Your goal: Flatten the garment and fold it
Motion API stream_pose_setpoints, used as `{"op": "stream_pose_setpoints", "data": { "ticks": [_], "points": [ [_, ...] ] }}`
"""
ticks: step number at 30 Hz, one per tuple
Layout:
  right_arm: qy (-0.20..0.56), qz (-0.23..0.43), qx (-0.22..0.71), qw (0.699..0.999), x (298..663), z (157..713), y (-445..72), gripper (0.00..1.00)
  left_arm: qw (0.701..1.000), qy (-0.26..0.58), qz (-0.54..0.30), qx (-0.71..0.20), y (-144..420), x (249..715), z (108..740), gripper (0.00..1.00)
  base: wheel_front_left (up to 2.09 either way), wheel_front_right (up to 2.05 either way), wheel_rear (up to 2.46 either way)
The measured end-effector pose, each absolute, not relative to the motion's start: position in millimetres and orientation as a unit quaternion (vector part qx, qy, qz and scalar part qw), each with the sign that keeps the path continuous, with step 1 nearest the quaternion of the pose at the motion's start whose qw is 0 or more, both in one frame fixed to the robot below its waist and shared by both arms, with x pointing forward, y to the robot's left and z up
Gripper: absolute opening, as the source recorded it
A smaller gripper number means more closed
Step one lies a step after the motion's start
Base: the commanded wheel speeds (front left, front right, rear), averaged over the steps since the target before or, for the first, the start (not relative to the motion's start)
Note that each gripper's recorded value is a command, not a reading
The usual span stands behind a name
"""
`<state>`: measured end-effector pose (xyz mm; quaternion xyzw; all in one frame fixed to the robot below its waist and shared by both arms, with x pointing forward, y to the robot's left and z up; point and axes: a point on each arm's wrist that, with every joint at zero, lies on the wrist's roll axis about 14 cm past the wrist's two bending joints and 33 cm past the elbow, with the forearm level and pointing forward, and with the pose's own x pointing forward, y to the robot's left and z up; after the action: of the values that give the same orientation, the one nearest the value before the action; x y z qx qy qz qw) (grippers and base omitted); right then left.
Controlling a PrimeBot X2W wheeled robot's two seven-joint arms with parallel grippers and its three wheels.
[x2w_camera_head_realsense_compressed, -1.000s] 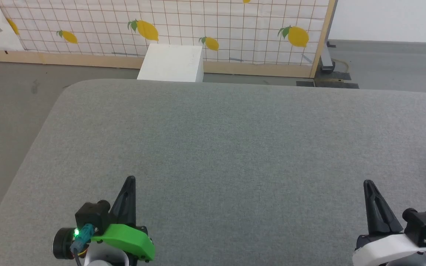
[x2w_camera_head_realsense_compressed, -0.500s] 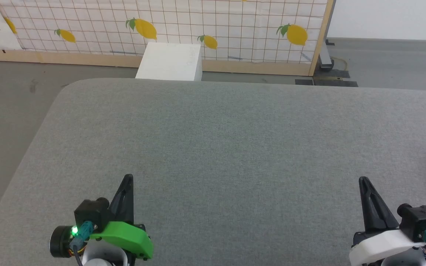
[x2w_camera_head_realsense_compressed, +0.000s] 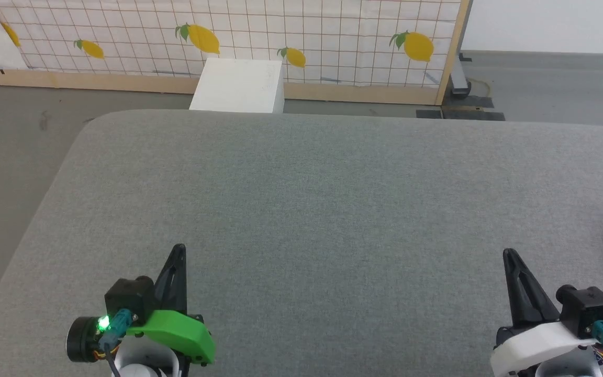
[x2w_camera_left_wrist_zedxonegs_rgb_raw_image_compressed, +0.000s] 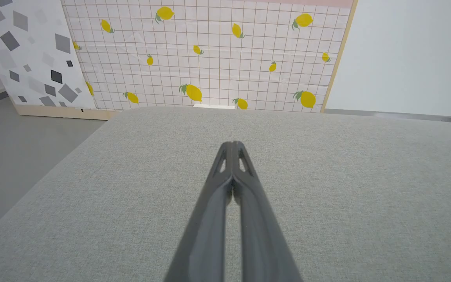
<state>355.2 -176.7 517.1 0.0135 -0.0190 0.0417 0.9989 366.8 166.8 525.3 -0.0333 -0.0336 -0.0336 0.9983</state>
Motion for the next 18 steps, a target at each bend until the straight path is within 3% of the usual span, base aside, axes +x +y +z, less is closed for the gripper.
{"op": "stream_pose_setpoints", "data": {
  "ticks": [18],
  "points": [
    [-0.009,0.05,0.004,0.999,359.7,518.5,-171.3,0.0,0.999,-0.026,-0.026,-0.014,169.5,370.3,527.7,0.0,0.0,0.0,0.0]
  ]
}}
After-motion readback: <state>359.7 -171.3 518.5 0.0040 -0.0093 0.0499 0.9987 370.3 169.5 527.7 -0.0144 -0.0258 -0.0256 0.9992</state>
